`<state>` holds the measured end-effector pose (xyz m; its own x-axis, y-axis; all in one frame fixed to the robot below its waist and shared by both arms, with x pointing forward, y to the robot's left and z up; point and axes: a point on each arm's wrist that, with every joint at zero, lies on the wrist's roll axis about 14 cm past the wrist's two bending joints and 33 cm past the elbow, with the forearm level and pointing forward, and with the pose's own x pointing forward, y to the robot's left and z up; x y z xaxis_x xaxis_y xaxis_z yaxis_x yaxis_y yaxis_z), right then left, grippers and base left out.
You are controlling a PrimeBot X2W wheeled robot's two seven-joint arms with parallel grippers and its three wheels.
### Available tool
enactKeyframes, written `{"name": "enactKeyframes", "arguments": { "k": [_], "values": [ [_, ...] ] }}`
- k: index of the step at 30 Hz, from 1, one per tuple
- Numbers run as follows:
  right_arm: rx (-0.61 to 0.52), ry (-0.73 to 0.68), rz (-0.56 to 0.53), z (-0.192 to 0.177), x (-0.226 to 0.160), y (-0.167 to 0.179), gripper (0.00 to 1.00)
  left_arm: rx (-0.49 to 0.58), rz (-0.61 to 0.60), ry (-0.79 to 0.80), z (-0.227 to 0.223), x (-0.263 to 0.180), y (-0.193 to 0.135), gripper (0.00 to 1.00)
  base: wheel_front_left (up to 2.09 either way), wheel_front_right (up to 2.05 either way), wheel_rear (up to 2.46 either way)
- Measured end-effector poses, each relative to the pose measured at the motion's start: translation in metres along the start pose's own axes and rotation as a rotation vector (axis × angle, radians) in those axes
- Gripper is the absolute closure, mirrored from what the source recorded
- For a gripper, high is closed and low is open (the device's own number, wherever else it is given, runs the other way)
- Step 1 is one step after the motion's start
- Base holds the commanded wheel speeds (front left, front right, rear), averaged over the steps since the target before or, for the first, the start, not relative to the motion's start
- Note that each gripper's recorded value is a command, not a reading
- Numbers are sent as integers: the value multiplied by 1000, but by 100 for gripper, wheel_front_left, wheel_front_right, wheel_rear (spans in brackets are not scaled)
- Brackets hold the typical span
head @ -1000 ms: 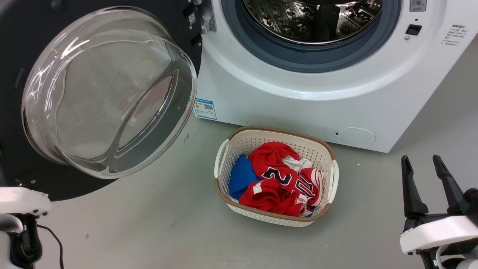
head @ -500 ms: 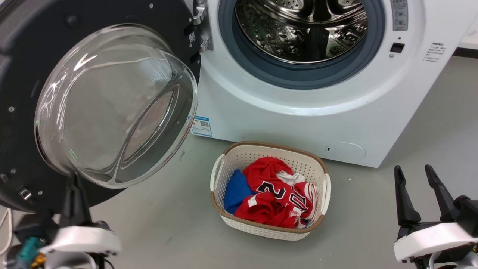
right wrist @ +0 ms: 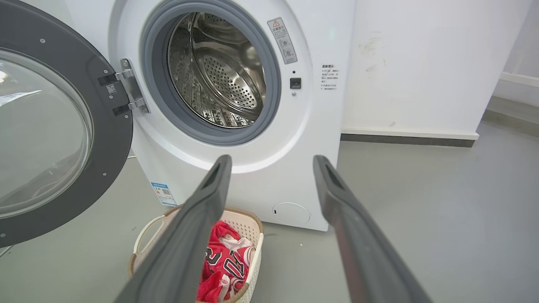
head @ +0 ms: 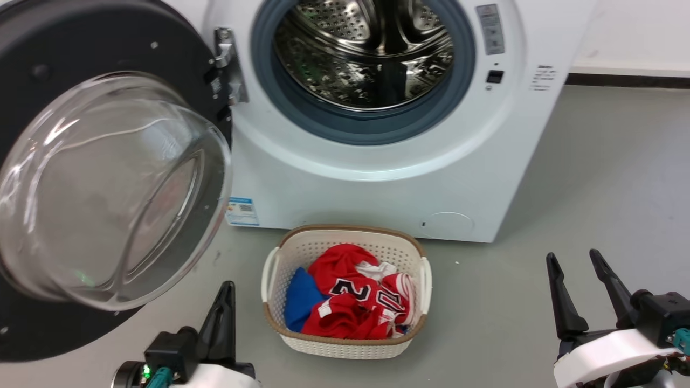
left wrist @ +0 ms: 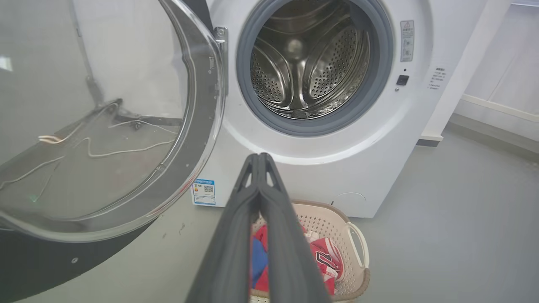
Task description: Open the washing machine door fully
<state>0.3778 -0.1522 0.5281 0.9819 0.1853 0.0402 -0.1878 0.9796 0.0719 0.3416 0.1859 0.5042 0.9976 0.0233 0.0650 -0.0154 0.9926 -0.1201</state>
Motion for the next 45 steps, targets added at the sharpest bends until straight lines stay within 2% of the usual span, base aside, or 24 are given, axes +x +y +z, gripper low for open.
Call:
{"name": "enactKeyframes", "arguments": {
  "k": [2, 3, 4, 6, 13, 23, 42, 43, 45],
  "values": [
    [-6, -2, -25, 1, -7, -8, 0, 1, -54, 14, -5, 6, -17, 60, 0, 0, 0],
    [-8, -1, -38, 2, -10, -12, 0, 7, -76, 13, -5, 10, -23, 51, 0, 0, 0],
    [-11, 0, -51, 2, -14, -16, 0, 10, -96, 11, -5, 13, -29, 19, 0, 0, 0],
    [-16, -2, -77, 3, -21, -24, 0, 12, -129, 6, -4, 20, -40, 0, 0, 0, 0],
    [-20, -1, -132, 3, -40, -39, 0, 32, -178, 6, -5, 31, -55, 0, 0, 0, 0],
    [-15, -7, -123, 3, -40, -35, 0, 62, -125, -5, -2, 34, -38, 0, 0, 0, 0],
    [-10, -2, -114, -4, -36, -36, 0, 49, -115, 6, -5, 34, -35, 0, 0, 0, 0],
    [-9, -1, -115, -5, -36, -36, 100, 48, -115, 9, -6, 34, -35, 100, 0, 0, 0],
    [-1, 24, -119, -13, -39, -36, 100, 47, -111, 35, -15, 30, -34, 100, 0, 0, 0]
  ]
}}
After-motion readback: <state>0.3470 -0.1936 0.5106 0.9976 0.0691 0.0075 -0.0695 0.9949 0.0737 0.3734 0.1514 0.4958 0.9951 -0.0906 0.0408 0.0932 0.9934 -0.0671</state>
